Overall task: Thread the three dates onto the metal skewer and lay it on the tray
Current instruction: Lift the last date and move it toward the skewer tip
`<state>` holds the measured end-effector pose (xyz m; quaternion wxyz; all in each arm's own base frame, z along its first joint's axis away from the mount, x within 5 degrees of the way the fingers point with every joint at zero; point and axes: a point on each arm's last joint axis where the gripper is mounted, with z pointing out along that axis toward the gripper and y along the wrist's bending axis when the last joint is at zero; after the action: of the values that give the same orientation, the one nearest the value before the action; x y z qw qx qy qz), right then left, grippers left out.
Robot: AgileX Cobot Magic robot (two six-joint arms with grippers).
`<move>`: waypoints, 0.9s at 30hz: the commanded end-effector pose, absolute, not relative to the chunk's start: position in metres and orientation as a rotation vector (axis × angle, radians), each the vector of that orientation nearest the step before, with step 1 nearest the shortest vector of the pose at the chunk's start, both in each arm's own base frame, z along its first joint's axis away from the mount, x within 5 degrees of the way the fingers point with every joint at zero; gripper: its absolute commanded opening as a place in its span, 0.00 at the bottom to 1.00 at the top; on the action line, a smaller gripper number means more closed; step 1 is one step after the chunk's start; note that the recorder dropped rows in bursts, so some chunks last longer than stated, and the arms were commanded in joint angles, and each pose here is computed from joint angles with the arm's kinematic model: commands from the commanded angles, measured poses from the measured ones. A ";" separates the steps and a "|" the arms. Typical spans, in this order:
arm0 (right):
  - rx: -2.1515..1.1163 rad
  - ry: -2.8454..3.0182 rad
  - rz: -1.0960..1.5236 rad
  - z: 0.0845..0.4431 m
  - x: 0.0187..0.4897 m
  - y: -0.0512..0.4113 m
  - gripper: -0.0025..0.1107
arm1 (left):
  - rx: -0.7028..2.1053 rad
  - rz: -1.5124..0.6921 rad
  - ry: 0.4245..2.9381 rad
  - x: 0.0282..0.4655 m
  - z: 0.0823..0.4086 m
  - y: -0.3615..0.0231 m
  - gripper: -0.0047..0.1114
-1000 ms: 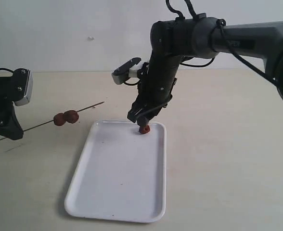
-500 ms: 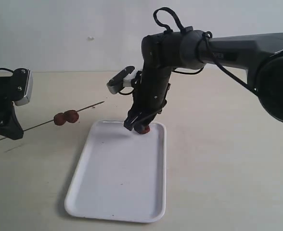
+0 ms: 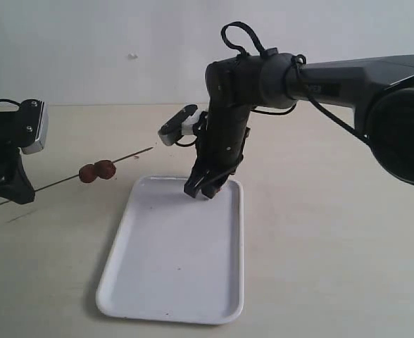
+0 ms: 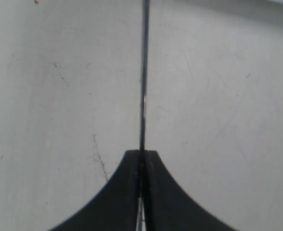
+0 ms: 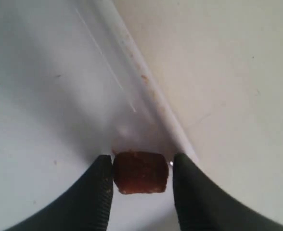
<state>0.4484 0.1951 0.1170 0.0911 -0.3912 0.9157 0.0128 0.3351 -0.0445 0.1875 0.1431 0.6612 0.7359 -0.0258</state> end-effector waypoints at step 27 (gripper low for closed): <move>-1.379 2.501 0.067 0.251 0.415 0.187 0.30 | 1.826 -0.174 2.129 0.338 0.182 -0.050 0.04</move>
<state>0.4232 0.1878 0.2252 0.1266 -0.4544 0.8815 0.0217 0.3382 -0.0484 0.1839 0.1607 0.6504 0.7413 -0.0394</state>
